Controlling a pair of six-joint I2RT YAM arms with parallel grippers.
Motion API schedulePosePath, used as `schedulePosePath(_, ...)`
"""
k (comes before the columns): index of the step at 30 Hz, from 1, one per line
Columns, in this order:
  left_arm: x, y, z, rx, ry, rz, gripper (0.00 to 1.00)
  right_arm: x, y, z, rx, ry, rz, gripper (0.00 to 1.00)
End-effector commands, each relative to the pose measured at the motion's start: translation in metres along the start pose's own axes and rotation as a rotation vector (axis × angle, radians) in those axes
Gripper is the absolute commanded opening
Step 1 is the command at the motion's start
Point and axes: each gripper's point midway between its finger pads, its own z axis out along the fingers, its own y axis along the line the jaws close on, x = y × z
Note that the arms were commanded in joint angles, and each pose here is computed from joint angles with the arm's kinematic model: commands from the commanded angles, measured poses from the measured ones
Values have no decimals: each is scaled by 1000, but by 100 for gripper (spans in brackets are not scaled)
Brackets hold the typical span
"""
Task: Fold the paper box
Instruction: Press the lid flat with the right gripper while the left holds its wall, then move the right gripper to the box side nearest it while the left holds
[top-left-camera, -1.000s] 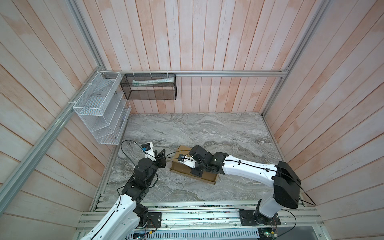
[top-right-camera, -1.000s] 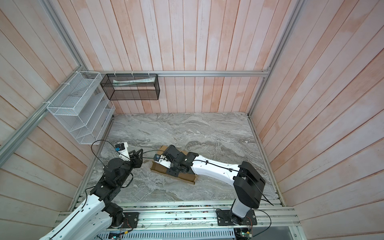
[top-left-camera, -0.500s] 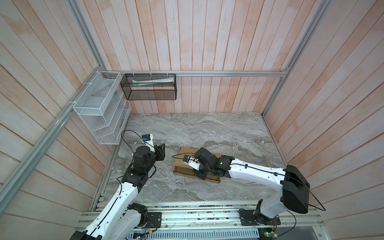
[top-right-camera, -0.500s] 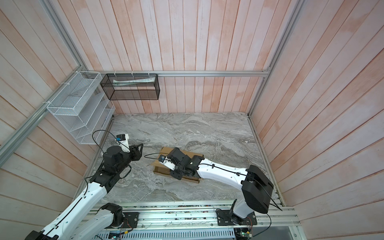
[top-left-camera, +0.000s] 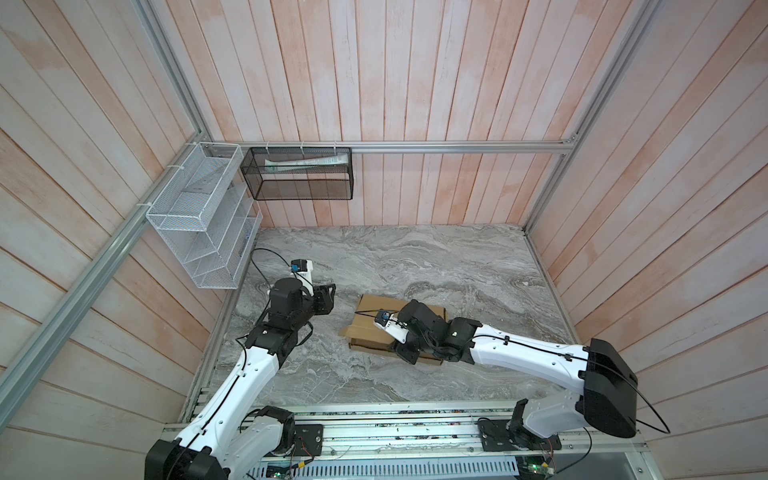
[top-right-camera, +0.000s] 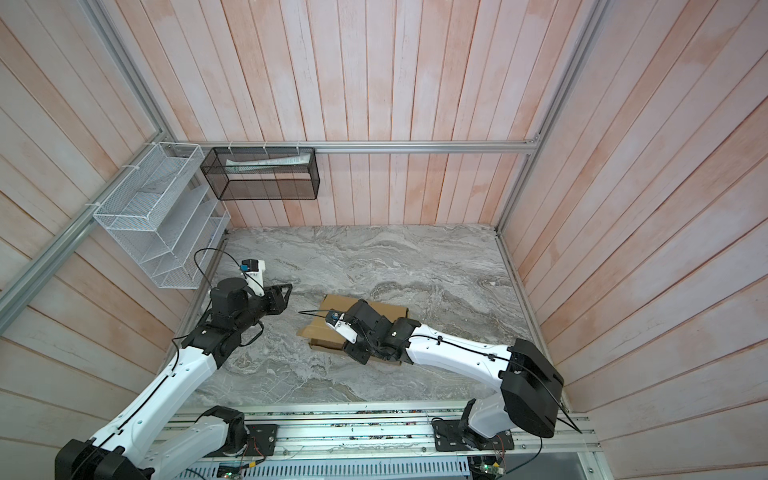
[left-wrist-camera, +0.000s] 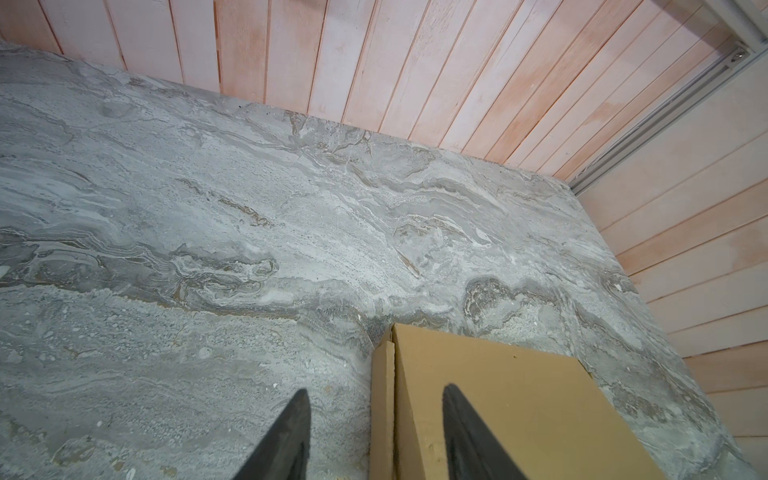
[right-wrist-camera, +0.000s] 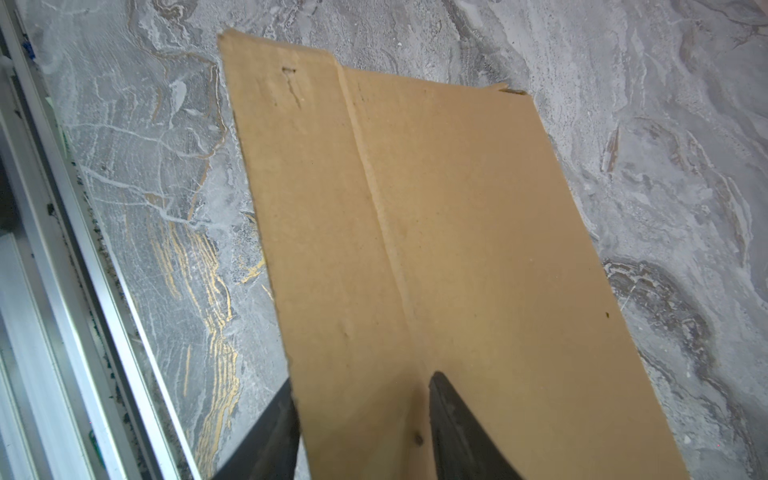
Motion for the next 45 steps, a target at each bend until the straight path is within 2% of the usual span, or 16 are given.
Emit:
schedulePosePath(1,-2,-7,2,36,28,2,53,-8,4,-9,-21,-58,42,54)
schedulePosePath(5,5,-11,9,63,69,-11,53,-14,7,-19,-35,-95,70,55)
schedulePosePath(11,11,-11,18,71,114,-1,53,-24,6,-45,-37,-218,145,56)
schedulePosePath(20,25,-16,31,116,184,-5,53,-25,-36,-93,163,-394,359,59)
schedulePosePath(27,38,-21,38,145,223,0,53,5,-63,-116,241,-437,612,61)
schedulePosePath(34,54,-26,43,148,249,9,53,48,-85,-114,254,-434,854,61)
schedulePosePath(45,71,-21,43,121,260,31,53,83,-97,-98,258,-393,990,64)
